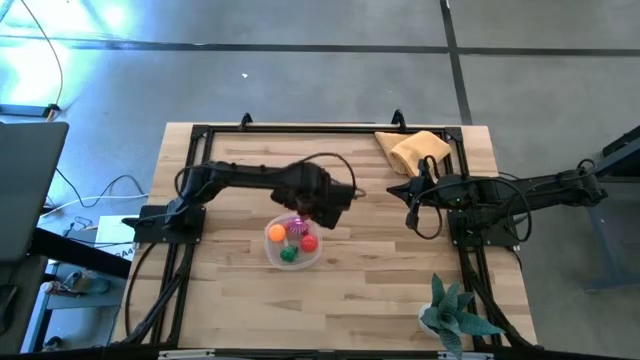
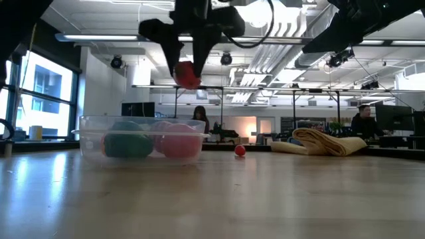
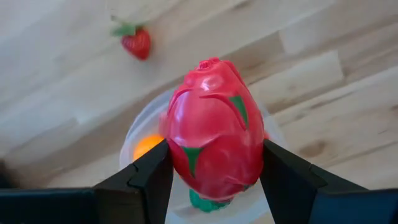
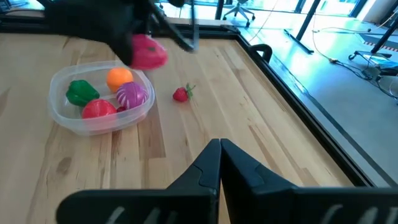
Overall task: Pick and placing Produce into tupperware
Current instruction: Put the dragon fruit into the transparent container
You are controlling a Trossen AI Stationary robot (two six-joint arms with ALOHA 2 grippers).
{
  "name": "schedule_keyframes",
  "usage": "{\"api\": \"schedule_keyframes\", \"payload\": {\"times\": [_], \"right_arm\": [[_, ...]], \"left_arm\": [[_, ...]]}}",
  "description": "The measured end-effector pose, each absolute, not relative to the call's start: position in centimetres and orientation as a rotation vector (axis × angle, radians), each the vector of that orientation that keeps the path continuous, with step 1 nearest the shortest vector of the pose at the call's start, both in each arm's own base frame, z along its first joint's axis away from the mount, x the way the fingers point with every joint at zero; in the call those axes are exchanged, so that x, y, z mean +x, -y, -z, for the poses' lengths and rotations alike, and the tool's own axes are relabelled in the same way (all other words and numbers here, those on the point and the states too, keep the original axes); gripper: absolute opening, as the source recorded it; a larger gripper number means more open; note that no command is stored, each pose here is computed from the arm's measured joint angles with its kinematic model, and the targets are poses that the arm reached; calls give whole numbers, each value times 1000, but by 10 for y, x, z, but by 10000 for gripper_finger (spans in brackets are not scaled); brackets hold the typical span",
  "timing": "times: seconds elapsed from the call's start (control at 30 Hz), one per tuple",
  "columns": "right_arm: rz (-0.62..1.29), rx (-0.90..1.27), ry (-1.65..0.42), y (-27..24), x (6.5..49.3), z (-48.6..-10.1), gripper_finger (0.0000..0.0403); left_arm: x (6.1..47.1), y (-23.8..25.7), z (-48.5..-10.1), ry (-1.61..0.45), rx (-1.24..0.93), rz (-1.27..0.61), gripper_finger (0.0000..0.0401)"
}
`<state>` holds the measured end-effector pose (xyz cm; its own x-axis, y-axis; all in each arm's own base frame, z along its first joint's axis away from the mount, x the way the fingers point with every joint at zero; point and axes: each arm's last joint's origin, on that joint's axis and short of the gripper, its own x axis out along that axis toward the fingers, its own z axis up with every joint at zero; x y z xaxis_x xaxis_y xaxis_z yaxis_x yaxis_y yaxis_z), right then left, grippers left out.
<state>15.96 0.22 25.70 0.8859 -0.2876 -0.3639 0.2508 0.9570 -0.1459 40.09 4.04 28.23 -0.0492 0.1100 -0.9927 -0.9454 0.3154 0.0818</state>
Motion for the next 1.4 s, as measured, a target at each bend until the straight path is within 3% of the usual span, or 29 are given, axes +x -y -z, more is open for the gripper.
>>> {"api": "schedule_keyframes", "payload": {"times": [0.3,0.63,1.1,1.4], "right_arm": [[281,-96,-392,-2,160,-257,0],[281,-95,-392,-2,160,-257,0],[280,-98,-402,-2,159,-256,0],[280,-98,-402,-2,159,-256,0]], "left_arm": [[371,-9,-276,-1348,-870,-1146,193],[346,10,-247,-1274,-945,-1065,193],[342,20,-200,-1227,-1026,-969,193],[341,20,-196,-1226,-1048,-970,210]]}}
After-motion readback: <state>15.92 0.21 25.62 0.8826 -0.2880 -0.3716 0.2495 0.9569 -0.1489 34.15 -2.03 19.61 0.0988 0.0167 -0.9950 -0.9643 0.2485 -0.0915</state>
